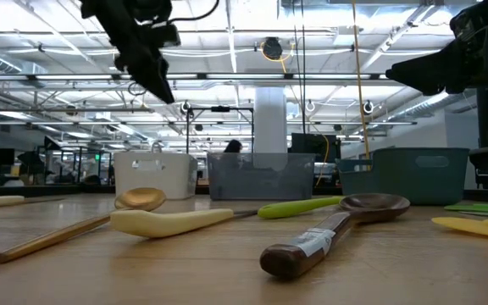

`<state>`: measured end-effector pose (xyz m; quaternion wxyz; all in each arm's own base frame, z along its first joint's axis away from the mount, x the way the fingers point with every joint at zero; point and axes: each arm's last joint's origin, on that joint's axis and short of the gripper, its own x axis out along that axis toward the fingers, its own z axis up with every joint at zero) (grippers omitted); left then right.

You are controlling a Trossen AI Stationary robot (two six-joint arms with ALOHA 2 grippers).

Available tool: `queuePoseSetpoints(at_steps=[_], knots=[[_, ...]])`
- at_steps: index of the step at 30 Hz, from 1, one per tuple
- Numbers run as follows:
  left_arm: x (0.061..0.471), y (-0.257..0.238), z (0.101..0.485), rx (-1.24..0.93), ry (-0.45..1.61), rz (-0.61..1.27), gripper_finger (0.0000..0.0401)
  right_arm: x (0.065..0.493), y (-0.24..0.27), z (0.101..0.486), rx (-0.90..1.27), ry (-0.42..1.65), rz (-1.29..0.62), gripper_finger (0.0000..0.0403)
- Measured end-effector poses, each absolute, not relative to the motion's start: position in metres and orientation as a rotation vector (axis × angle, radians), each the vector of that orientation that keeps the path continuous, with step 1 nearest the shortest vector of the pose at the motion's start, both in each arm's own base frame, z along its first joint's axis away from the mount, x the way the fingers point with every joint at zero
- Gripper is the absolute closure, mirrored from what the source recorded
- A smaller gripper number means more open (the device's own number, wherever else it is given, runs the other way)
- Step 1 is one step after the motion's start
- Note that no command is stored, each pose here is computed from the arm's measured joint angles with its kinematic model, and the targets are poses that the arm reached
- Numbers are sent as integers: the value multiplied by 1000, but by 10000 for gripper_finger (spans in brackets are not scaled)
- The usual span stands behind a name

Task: Pick & Place Kitchen Items
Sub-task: Put the orange spatula into the white bin, then put the red spatula into the white bin

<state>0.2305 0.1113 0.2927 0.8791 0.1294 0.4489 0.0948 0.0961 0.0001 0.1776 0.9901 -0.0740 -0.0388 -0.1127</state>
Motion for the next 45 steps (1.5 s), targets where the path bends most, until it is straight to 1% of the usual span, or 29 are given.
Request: queuePoseSetpoints(at_steps=[4, 10, 17, 20, 23, 27, 33, 37, 42, 45], knots=[[238, 94, 290, 196, 908, 124, 249, 96, 0, 178, -149, -77, -226, 238], [246, 75, 252, 230, 1033, 27, 249, 96, 0, 177, -148, -77, -226, 238], [249, 73, 225, 309, 989, 68, 249, 96, 0, 177, -148, -77, -226, 238], [244, 75, 219, 345, 1043, 112, 249, 96, 0, 177, -148, -77, -225, 238], [242, 81, 217, 376, 1067, 176, 249, 96, 0, 177, -148, -77, -225, 238], [238, 90, 216, 387, 1085, 201, 249, 96, 0, 177, -148, -77, -225, 238], [232, 106, 217, 404, 1121, 334, 249, 96, 0, 177, -148, -77, -225, 238], [229, 107, 216, 368, 1125, 294, 249, 96, 0, 177, -148, -77, -226, 238], [225, 93, 219, 348, 1148, 225, 249, 96, 0, 177, -148, -77, -225, 238], [220, 83, 226, 353, 1166, 240, 249, 96, 0, 177, -148, -77, -225, 238]])
